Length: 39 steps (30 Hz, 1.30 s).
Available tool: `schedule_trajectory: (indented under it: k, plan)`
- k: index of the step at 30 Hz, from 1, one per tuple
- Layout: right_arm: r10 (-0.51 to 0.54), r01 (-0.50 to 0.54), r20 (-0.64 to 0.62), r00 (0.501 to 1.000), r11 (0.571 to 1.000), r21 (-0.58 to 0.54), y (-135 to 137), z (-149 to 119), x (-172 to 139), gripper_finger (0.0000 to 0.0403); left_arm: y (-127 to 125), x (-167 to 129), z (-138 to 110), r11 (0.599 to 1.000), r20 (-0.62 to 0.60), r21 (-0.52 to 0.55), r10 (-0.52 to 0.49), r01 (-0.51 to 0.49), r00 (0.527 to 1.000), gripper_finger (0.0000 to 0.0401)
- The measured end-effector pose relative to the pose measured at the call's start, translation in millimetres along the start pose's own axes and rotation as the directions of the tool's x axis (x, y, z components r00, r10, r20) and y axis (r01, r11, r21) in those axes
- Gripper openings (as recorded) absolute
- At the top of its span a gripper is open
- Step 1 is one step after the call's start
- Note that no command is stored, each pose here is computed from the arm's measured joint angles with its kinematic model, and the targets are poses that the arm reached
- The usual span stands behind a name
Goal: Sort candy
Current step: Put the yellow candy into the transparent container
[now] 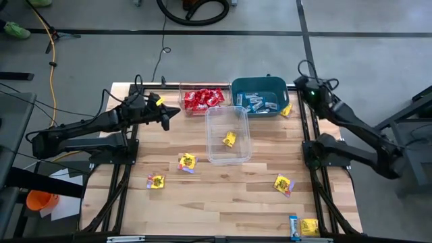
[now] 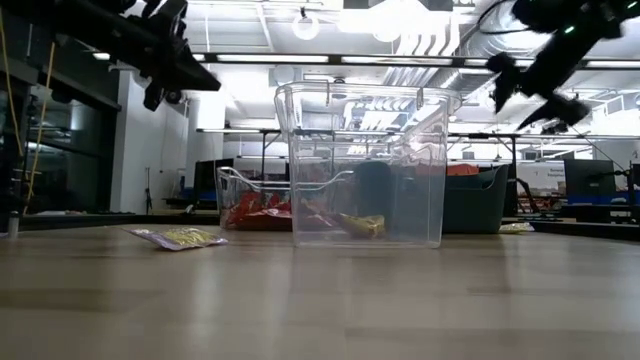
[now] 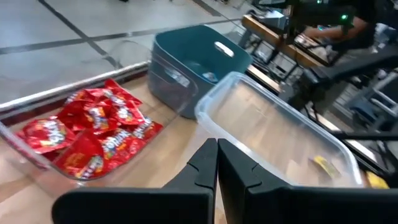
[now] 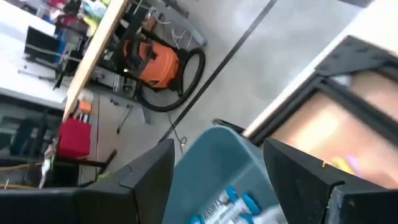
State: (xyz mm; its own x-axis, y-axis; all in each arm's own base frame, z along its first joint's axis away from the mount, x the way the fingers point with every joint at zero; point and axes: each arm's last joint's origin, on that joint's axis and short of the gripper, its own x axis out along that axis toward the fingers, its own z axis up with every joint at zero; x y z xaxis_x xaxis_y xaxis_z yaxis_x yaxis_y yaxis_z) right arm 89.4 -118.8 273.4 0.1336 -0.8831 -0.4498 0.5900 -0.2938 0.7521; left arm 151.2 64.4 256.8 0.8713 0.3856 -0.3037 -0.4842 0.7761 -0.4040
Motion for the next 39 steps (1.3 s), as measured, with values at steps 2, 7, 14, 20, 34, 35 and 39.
schedule_trajectory:
  k: [2,7,14,20,34,35,39]
  plan:
    - [-0.028,0.028,-0.001,1.0,1.0,0.003,-10.3,0.1,-16.0,0.0243,-0.7,0.0,-0.4,1.0,-0.013,0.002,-0.026,0.026,1.0,0.0]
    - [-0.213,0.214,-0.02,0.977,0.97,0.115,-44.6,-5.8,-40.8,0.0243,-2.0,0.2,-1.2,0.997,-0.037,0.018,-0.071,0.072,0.997,0.0]
    - [-0.252,0.255,-0.046,0.967,0.922,0.293,-63.2,-28.4,-25.3,0.0243,-2.6,0.2,-1.5,0.996,-0.046,0.017,-0.092,0.092,0.995,0.0]
    - [-0.196,0.225,-0.11,0.974,0.862,0.454,-89.2,-61.6,10.5,0.0243,-2.5,0.3,-1.4,0.996,-0.044,-0.016,-0.089,0.089,0.995,0.0]
    - [-0.154,0.193,-0.116,0.981,0.776,0.6,-117.9,-74.9,42.7,0.0243,-2.2,0.3,-1.2,0.994,-0.038,-0.081,-0.076,0.073,0.996,0.0]
    - [-0.156,0.203,-0.131,0.979,0.787,0.583,-117.6,-74.6,43.9,0.0243,-2.1,0.3,-1.1,0.994,-0.037,-0.081,-0.073,0.07,0.997,0.0]
    - [-0.192,0.255,-0.174,0.966,0.821,0.511,-120.8,-75.0,47.7,0.0243,-2.0,0.3,-1.1,0.994,-0.036,-0.081,-0.072,0.069,0.997,0.0]
